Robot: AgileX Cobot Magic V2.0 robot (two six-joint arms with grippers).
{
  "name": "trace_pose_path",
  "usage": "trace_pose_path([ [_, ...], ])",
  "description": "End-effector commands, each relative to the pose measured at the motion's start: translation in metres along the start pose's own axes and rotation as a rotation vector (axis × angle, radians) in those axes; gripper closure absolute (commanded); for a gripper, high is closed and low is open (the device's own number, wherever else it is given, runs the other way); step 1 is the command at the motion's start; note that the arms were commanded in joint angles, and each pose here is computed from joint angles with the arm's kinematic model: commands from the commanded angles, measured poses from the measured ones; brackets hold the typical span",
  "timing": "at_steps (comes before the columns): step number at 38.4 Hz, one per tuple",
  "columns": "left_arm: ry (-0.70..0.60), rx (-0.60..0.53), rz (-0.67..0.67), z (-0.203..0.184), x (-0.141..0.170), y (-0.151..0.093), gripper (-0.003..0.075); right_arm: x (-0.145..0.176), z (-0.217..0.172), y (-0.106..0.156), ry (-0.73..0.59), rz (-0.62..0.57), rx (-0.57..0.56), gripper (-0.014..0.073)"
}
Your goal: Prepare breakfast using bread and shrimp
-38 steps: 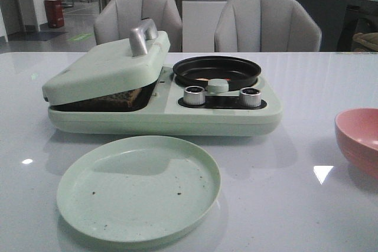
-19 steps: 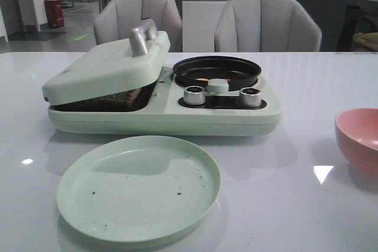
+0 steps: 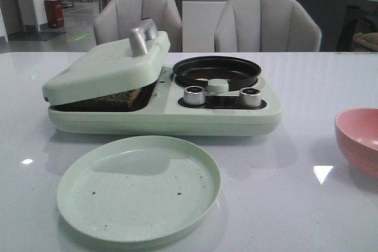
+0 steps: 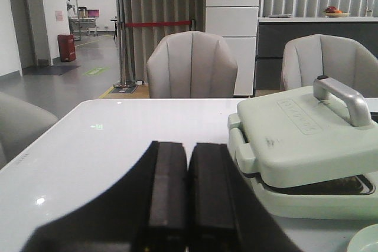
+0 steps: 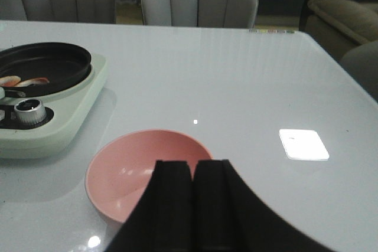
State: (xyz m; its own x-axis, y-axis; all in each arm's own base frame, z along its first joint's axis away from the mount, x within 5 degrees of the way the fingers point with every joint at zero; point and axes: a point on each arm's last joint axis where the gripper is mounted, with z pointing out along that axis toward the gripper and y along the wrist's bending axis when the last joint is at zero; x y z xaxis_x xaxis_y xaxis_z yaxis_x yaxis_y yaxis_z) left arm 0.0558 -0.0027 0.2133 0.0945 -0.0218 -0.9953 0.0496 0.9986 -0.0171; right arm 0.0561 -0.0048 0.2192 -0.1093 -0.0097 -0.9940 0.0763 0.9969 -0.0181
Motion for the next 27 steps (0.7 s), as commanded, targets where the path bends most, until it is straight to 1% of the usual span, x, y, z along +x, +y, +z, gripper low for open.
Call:
trace_pose_path([
  [1,-0.102,-0.003,-0.018,-0.002,-0.007,0.000,0.0619,-0.002,-0.004,0.000,-0.199,-0.024,0.004,0.0578],
  [3,-0.102,-0.003,-0.018,-0.002,-0.007,0.000,0.0619,0.009,-0.002,0.001,-0.212,-0.024,0.003,0.0578],
  [5,-0.102,-0.003,-0.018,-0.002,-0.007,0.000,0.0619,0.009,-0.001,0.001,-0.202,-0.021,0.003,0.0578],
  [9,-0.102,-0.003,-0.018,-0.002,-0.007,0.000,0.0619,0.006,-0.002,0.001,-0.239,0.031,-0.007,0.0578],
  [16,-0.102,-0.003,-0.018,-0.002,-0.007,0.000,0.0619,0.001,-0.004,0.002,-0.301,0.035,-0.033,0.0578],
  [27,-0.102,-0.003,-0.018,-0.002,-0.007,0.000,0.0619,0.001,-0.004,0.002,-0.296,0.034,-0.033,0.0578],
])
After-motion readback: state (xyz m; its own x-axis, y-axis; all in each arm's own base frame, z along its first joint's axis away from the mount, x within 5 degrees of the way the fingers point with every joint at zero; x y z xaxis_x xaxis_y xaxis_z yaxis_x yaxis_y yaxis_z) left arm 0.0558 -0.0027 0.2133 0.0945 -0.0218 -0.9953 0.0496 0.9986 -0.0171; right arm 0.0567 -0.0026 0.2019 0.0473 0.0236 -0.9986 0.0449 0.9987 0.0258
